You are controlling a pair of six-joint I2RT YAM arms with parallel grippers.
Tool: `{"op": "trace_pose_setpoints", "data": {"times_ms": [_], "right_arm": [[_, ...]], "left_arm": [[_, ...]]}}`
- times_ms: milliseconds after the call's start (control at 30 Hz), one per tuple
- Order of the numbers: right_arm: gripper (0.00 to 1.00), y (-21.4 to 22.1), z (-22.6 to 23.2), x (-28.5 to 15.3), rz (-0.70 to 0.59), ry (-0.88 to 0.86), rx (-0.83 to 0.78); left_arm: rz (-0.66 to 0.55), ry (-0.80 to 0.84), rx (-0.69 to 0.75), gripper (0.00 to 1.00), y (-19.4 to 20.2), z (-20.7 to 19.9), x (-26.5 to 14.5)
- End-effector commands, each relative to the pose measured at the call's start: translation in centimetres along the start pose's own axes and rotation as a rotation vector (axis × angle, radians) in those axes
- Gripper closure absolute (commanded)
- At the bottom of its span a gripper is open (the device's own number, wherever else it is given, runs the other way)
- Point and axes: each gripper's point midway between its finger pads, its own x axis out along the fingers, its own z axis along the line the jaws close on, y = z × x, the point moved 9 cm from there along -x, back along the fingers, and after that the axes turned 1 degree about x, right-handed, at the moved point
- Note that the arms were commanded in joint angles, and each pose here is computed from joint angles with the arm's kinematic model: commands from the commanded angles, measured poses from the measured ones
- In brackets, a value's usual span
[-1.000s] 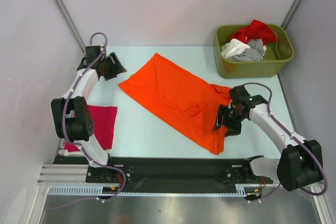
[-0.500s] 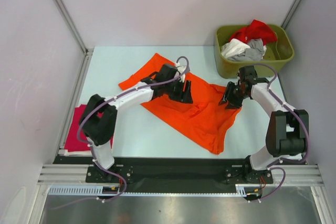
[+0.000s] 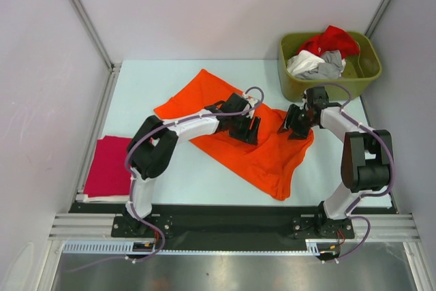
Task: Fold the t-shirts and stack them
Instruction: Fold the tshirt
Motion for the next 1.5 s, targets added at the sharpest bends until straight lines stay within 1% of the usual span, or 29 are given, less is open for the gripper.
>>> {"op": "trace_pose_setpoints", "data": {"times_ms": [0, 133, 200, 333, 400, 467, 667, 767, 800, 867, 933, 967, 1000, 1167, 1300, 1467], "right_arm": [[0.43, -0.5, 0.0, 0.7, -0.056, -0.010, -0.034], [0.45, -0.3, 0.3, 1.5, -0.063, -0.014, -0.058], [0.50, -0.2, 0.4, 2.0, -0.057, -0.010, -0.068], [0.54, 0.3, 0.3, 3.0, -0.033, -0.006, -0.077], [0.56, 0.3, 0.3, 3.1, -0.043, -0.005, -0.081], [0.58, 0.2, 0.2, 3.4, -0.038, 0.002, -0.081], [0.61, 0.0, 0.1, 3.8, -0.034, 0.015, -0.084], [0.67, -0.2, 0.2, 3.9, -0.033, 0.009, -0.089], [0.71, -0.3, 0.4, 3.9, -0.038, 0.004, -0.097], [0.76, -0.4, 0.4, 3.8, -0.047, 0.009, -0.099], [0.86, -0.4, 0.4, 3.8, -0.047, 0.010, -0.105], [0.93, -0.5, 0.4, 3.8, -0.051, 0.010, -0.106], [1.00, -0.5, 0.4, 3.7, -0.052, 0.011, -0.108], [1.00, -0.7, 1.0, 2.3, -0.095, -0.005, -0.111], [1.00, -0.8, 2.0, 1.1, -0.122, -0.027, -0.119], [1.00, -0.9, 2.1, 0.5, -0.125, -0.012, -0.112]], "left_arm": [[-0.056, -0.013, 0.031, 0.34, -2.0, -0.9, -0.4], [-0.022, -0.032, 0.018, 0.38, -1.6, -0.4, 0.4], [-0.023, -0.033, 0.017, 0.41, -1.8, -0.5, 0.4], [-0.012, -0.045, 0.016, 0.45, -1.7, -0.4, 0.5], [-0.010, -0.053, 0.020, 0.48, -1.9, -0.2, 0.6], [0.014, -0.064, 0.022, 0.50, -1.6, 0.0, 0.9], [0.015, -0.075, 0.029, 0.56, -1.9, 0.2, 1.1], [0.009, -0.078, 0.034, 0.68, -2.2, 0.2, 1.1], [0.002, -0.081, 0.037, 0.75, -2.3, 0.2, 0.9], [-0.005, -0.091, 0.032, 0.80, -2.5, 0.4, 0.7], [-0.008, -0.102, 0.020, 0.83, -2.6, 0.7, 0.7], [-0.010, -0.103, 0.012, 0.86, -2.7, 0.9, 0.6], [-0.011, -0.103, 0.006, 0.87, -2.7, 1.0, 0.5], [-0.017, -0.114, -0.022, 0.94, -2.8, 1.5, 0.1], [-0.028, -0.138, -0.040, 0.96, -2.6, 1.9, -0.5], [-0.050, -0.145, -0.055, 0.99, -3.1, 2.2, -1.0]]}}
